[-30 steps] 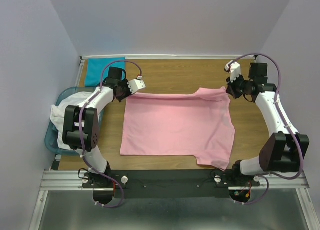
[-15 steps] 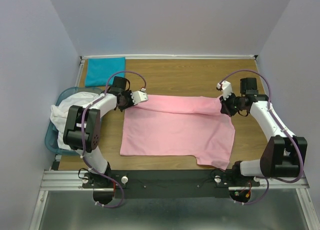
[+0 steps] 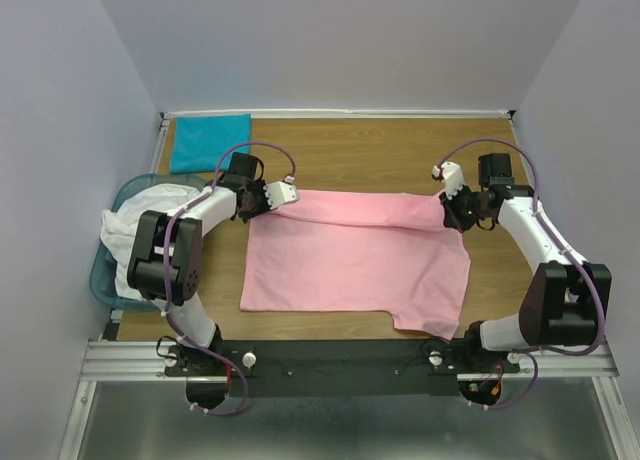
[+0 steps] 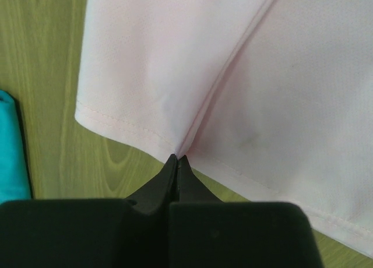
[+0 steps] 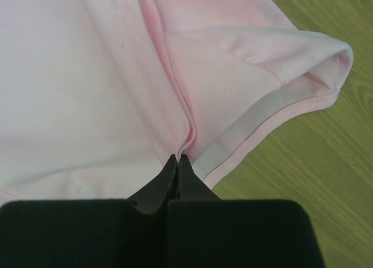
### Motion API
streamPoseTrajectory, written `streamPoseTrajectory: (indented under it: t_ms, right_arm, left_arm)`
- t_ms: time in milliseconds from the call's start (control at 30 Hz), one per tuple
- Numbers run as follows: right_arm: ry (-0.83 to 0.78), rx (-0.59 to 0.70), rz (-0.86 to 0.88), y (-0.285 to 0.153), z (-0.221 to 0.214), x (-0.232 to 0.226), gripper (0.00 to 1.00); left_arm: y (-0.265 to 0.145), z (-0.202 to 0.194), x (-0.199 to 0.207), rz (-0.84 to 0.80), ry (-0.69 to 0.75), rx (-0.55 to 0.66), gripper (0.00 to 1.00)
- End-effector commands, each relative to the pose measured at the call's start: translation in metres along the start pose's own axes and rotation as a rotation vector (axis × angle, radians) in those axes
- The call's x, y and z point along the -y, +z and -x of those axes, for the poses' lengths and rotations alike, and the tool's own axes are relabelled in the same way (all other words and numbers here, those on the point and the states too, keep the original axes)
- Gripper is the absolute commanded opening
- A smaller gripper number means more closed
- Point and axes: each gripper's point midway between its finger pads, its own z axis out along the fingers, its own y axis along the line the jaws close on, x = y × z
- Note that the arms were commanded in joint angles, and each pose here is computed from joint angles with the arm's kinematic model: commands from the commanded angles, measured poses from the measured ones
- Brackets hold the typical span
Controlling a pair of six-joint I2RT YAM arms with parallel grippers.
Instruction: Fold and stack the t-shirts
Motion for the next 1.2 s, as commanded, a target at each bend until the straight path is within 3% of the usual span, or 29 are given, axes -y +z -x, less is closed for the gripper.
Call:
streamPoseTrajectory:
  t_ms: [0,300,533,1167]
  right_arm:
    - [0.008,0.014,-0.061,-0.01,0.018,0.017,0.01]
    - [-0.015,0.073,-0.124,-0.023,0.055,0.044,0.0]
    - [-0.04,0.04,-0.14,-0.024,0.041,0.044,0.01]
    - [-0.086,-0.042,-0.057,-0.005,-0.008,0.015,0.0]
  left_arm:
    - [-0.014,0.014,-0.02,0.051,-0.02,0.022,0.0]
    - [-0.026,0.025,-0.034,0.059,-0.052,0.053,0.0]
    - [-0.034,0.027,-0.02,0.006,-0.043,0.065,0.0]
    - [-0.006,-0.007,0.031,-0.115,-0.049,-0.026,0.0]
